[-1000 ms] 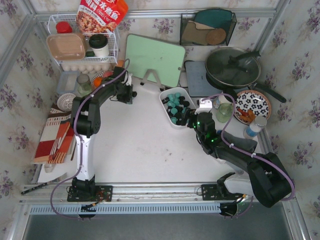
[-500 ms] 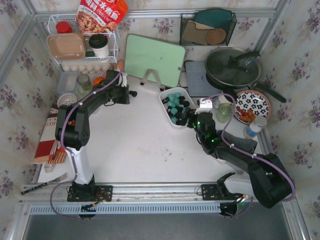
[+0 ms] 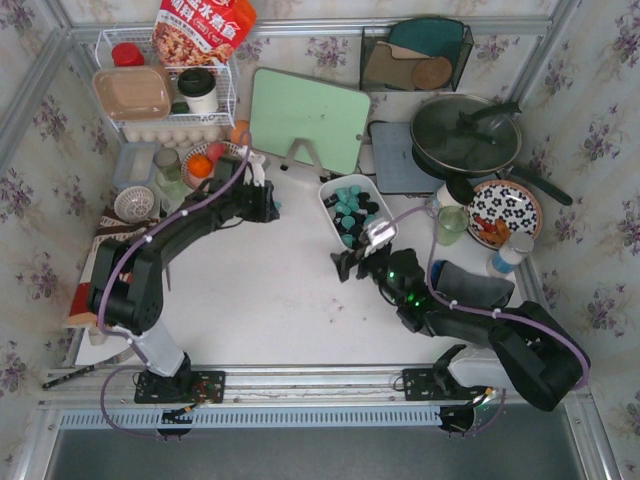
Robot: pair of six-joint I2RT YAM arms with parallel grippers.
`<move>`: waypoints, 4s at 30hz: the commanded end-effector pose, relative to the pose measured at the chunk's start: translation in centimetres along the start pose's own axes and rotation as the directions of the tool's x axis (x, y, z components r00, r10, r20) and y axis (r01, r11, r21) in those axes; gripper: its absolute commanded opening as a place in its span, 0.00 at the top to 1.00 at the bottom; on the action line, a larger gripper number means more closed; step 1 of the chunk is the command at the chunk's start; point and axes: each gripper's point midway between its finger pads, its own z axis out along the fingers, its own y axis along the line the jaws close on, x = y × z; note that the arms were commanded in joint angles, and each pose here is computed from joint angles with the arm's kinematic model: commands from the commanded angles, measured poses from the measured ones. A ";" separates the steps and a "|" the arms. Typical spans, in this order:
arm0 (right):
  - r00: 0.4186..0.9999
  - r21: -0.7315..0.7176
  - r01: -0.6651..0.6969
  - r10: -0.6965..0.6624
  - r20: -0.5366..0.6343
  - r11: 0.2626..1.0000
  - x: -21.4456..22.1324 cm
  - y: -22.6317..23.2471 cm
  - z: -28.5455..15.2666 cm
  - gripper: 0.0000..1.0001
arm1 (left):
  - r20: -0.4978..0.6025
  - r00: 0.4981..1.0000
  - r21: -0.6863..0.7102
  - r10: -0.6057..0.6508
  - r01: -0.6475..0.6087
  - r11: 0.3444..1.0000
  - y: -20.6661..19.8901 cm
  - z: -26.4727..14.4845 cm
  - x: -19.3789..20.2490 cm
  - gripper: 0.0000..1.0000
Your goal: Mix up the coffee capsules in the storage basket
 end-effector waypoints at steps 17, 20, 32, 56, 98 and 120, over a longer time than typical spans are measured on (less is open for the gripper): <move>0.863 -0.187 0.338 -0.225 0.453 0.922 -7.7 8.4 -3.9 0.11 | 0.168 0.946 0.269 0.277 -0.314 0.910 -11.7 -7.0 9.2 1.00; 0.942 -0.249 0.231 -0.151 0.301 0.941 -7.6 9.1 -2.4 0.12 | 0.263 0.913 0.230 0.312 -0.374 0.899 -11.8 -7.8 8.4 0.99; 0.984 -0.277 -0.168 0.145 -0.102 0.946 -6.7 10.4 -1.7 0.14 | 0.628 0.520 0.082 0.578 -0.783 0.616 -14.2 -9.0 6.4 0.98; 0.917 -0.333 -0.367 0.279 -0.283 0.869 -4.6 12.2 -0.6 0.24 | 0.632 0.423 0.080 0.649 -0.869 0.489 -16.1 -9.1 8.8 1.00; 0.968 0.382 -0.129 0.200 -0.154 0.915 -3.4 -10.2 5.7 0.97 | 0.521 0.549 -0.189 0.654 -0.673 0.715 -10.4 -9.3 5.2 0.01; 0.880 0.386 -0.248 0.373 -0.294 0.888 3.9 -14.2 10.7 0.42 | 0.454 0.673 -0.368 0.584 -0.455 0.811 -5.7 -10.1 3.4 0.01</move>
